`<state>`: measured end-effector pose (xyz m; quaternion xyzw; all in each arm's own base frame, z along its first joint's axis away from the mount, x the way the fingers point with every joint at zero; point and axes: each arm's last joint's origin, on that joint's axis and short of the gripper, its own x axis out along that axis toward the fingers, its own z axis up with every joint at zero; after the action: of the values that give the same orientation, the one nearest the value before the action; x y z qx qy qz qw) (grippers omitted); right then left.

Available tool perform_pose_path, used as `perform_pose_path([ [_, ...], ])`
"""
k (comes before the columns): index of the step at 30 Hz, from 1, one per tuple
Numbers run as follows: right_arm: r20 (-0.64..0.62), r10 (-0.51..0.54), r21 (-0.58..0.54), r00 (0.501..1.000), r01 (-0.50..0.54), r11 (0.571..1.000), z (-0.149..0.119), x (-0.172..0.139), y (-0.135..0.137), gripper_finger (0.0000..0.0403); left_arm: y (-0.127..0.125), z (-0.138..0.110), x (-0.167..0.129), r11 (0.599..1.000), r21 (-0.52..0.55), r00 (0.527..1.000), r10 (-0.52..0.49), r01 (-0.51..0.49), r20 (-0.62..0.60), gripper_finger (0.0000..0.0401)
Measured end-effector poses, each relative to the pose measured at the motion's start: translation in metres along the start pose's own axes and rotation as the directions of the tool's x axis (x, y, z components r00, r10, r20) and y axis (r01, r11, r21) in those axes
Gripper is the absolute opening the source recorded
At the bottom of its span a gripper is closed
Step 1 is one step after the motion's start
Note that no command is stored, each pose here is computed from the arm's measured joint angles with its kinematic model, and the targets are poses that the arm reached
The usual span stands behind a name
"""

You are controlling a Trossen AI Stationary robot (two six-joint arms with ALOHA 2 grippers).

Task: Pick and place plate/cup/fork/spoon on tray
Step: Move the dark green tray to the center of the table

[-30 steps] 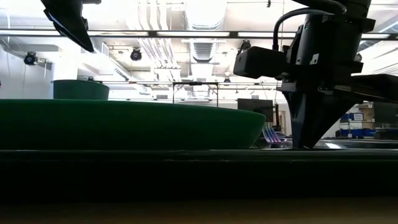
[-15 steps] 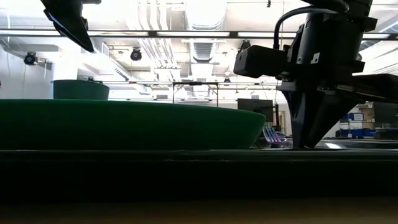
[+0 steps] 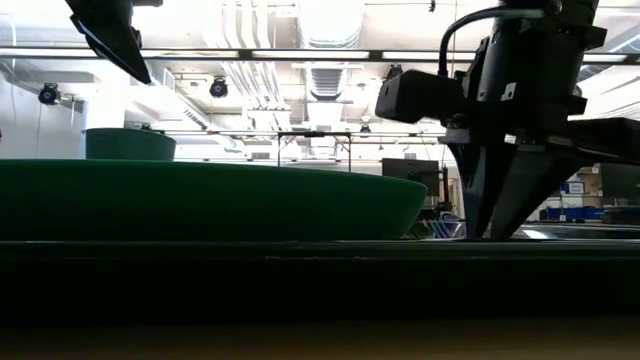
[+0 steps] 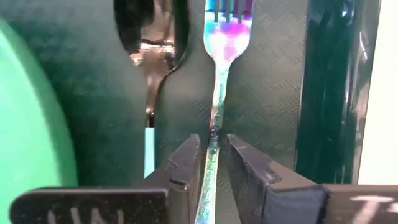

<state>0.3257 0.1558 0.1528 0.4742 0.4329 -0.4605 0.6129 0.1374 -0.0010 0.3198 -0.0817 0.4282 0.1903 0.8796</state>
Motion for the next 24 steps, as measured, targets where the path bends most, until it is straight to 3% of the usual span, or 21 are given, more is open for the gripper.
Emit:
perform_pose_path([
  [3, -0.001, 0.041, -0.023, 0.999, -0.041, 0.999, 0.003, -0.012, 0.003, 0.0073, 0.000, 0.000, 0.000, 1.000, 0.008, 1.000, 0.000, 0.000, 0.000, 0.0141],
  [7, 0.046, 0.172, -0.089, 0.984, -0.167, 0.982, 0.011, -0.044, 0.017, 0.0072, -0.001, 0.001, 0.002, 0.999, 0.034, 1.000, 0.014, -0.014, -0.003, 0.0141],
  [10, 0.134, 0.295, -0.169, 0.946, -0.271, 0.948, 0.021, -0.076, 0.027, 0.0062, -0.003, 0.003, 0.007, 0.999, 0.043, 0.999, 0.025, -0.024, -0.024, 0.0141],
  [13, 0.265, 0.408, -0.288, 0.874, -0.332, 0.898, 0.032, -0.111, 0.034, 0.0042, -0.007, -0.001, 0.021, 0.997, 0.064, 0.996, 0.048, -0.043, -0.077, 0.0130],
  [16, 0.391, 0.484, -0.412, 0.783, -0.321, 0.853, 0.043, -0.146, 0.036, 0.0015, -0.008, -0.014, 0.042, 0.993, 0.098, 0.983, 0.085, -0.070, -0.160, 0.0098],
  [20, 0.475, 0.536, -0.509, 0.698, -0.279, 0.814, 0.056, -0.182, 0.033, 0.0009, -0.009, -0.033, 0.063, 0.990, 0.123, 0.959, 0.098, -0.067, -0.266, 0.0021],
  [24, 0.520, 0.553, -0.550, 0.651, -0.241, 0.800, 0.066, -0.203, 0.025, 0.0009, -0.012, -0.042, 0.074, 0.997, 0.079, 0.950, 0.036, -0.013, -0.309, 0.0004],
])
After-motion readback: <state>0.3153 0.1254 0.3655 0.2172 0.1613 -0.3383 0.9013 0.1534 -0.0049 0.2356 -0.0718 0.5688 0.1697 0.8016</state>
